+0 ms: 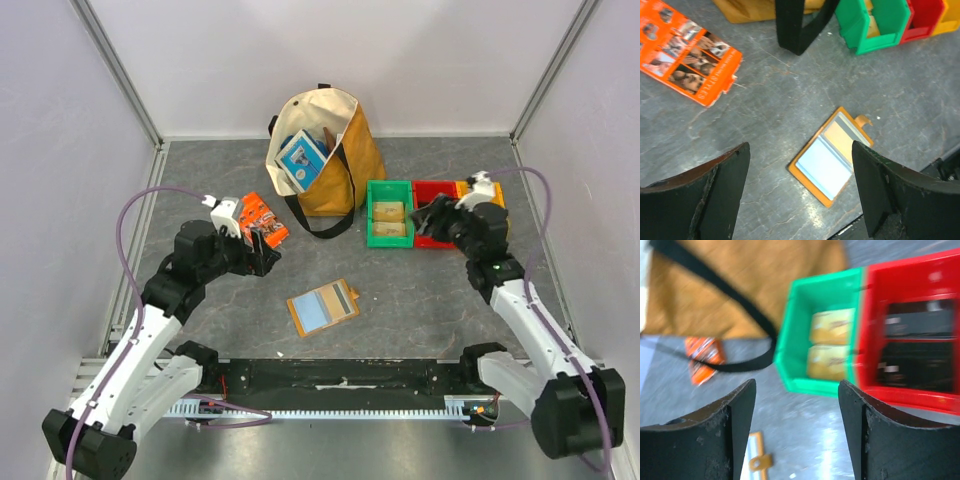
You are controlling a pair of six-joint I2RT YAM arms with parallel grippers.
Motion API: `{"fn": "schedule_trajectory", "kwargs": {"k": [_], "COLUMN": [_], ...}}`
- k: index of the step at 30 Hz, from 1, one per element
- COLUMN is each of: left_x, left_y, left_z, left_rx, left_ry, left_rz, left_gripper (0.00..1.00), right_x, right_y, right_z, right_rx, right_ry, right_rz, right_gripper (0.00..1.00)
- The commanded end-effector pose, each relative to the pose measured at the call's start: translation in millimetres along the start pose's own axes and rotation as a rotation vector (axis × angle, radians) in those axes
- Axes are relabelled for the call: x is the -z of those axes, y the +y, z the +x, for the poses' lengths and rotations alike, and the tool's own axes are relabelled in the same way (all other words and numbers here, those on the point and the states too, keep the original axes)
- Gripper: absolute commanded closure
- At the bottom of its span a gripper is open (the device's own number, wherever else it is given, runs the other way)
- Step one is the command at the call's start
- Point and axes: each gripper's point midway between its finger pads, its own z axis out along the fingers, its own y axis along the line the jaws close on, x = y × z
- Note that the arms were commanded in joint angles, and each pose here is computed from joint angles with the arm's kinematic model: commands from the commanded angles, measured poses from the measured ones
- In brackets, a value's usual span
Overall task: Take the credit cards out of the card holder
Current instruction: Remove the credit card from the card holder.
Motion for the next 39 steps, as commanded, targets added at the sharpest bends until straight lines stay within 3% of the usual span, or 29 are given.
{"fn": "schedule_trajectory", "kwargs": {"k": [1,6,12,20,33,36,39], "left_x": [-5.5,-17.9,-40.4,-59.0,-66.0,-63.7,-61.6], "left_y": [-30.1,-55.5,-84.8,-84.4,-56.6,-49.2,-44.5], "left_z": [3.1,26.6,54.0,90.0,169.1,182.7,191.8], "left_rx": [0.083,0.173,0.241,0.284,0.268,0.266,0.267], "left_ry": [0.015,0.068,0.126,0.203,0.411,0.444,0.463], "left_rz": [0.16,0.258,0.277,0.244,0.126,0.101,0.086], "left_gripper": [0.12,0.13,0.16,0.32,0.32,0.36,0.5], "right_x": [6.0,18.1,27.1,24.2,18.5,17.9,18.5], "right_y": [70.5,134.7,167.7,157.7,130.7,126.5,124.3], "right_z": [43.1,102.2,169.2,221.3,265.7,268.0,271.7], "right_rx": [0.019,0.067,0.091,0.106,0.167,0.183,0.19], "right_ry": [0.108,0.254,0.42,0.566,0.715,0.723,0.737], "right_rz": [-0.232,-0.419,-0.527,-0.516,-0.403,-0.386,-0.382], "right_gripper": [0.27,0.32,0.42,0.52,0.52,0.52,0.52]}}
